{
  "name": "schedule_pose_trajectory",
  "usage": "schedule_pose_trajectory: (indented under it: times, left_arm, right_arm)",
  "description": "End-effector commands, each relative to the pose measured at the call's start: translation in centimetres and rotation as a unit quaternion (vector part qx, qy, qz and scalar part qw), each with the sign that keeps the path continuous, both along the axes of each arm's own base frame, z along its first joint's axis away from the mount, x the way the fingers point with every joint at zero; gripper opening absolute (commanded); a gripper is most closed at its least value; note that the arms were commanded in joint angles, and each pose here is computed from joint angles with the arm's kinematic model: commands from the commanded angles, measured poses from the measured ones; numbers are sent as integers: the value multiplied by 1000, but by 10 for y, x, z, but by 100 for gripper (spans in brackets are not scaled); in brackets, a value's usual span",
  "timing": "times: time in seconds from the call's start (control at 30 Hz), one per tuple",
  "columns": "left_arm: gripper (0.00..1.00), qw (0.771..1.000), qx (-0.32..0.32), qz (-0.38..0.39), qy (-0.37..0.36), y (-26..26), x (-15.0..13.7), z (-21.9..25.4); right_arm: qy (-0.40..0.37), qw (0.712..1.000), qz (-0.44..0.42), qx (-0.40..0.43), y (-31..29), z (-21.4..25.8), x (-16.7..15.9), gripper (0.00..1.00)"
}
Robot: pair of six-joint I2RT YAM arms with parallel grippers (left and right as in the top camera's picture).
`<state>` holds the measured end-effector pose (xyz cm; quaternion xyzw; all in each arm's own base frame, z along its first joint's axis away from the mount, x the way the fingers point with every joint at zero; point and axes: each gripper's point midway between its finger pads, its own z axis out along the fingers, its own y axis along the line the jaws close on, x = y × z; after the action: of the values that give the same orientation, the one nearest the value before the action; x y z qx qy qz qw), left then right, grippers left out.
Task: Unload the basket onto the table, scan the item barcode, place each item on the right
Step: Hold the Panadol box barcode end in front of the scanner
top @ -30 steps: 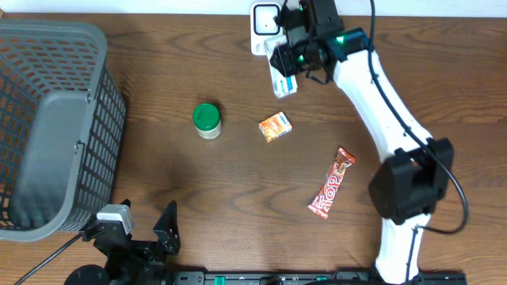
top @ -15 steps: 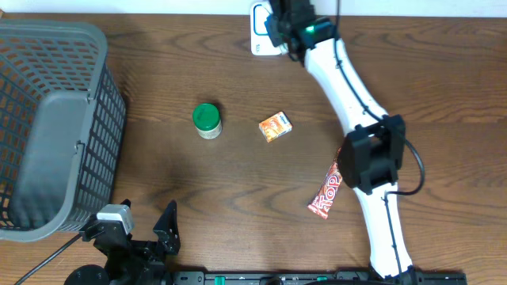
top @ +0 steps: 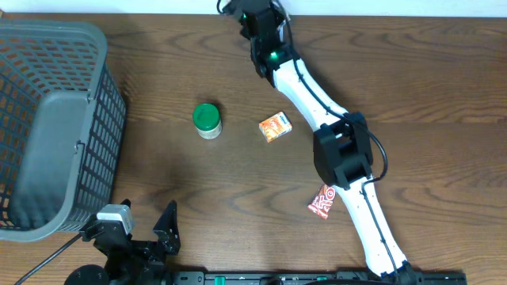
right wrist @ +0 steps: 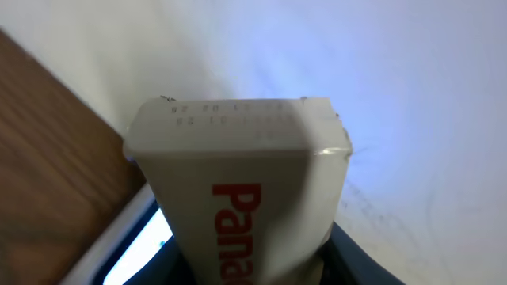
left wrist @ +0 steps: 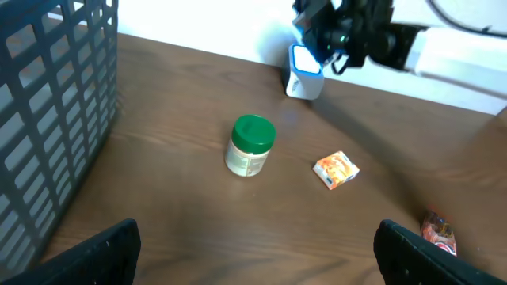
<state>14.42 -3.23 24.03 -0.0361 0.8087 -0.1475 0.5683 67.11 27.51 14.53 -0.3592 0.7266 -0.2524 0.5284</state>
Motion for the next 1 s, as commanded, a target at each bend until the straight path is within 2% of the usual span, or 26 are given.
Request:
schedule_pose_trajectory:
  times: [0.0,0.33,0.47,0.67,0.73,0.83,0.97]
  left_arm:
    - [95,1000,-1,-9,-1,-3,0,0]
    - [94,1000,-1,-9,-1,-3,0,0]
    - [94,1000,-1,-9,-1,-3,0,0]
    - [94,1000,-1,-9,-1,-3,0,0]
    - [94,1000,-1,-9,-1,-3,0,0]
    - [94,1000,-1,-9,-1,-3,0,0]
    - [94,1000,-1,-9,-1,-3,0,0]
  right_arm:
    - [-26,998,9,-57,-2,17,4,18]
    - [-9,993,31,-110,2,7,0,20]
    - [-11,993,13,-118,1,8,-3,18]
    - [-9,986,-73,-147,-30,25,-10,12]
    - [8,979,-131,-153,-55,28,-19,11]
    - [57,964,-196,-173,-93,18,-35,11]
    - [162,923,-265,-225,-162,-17,-66,11]
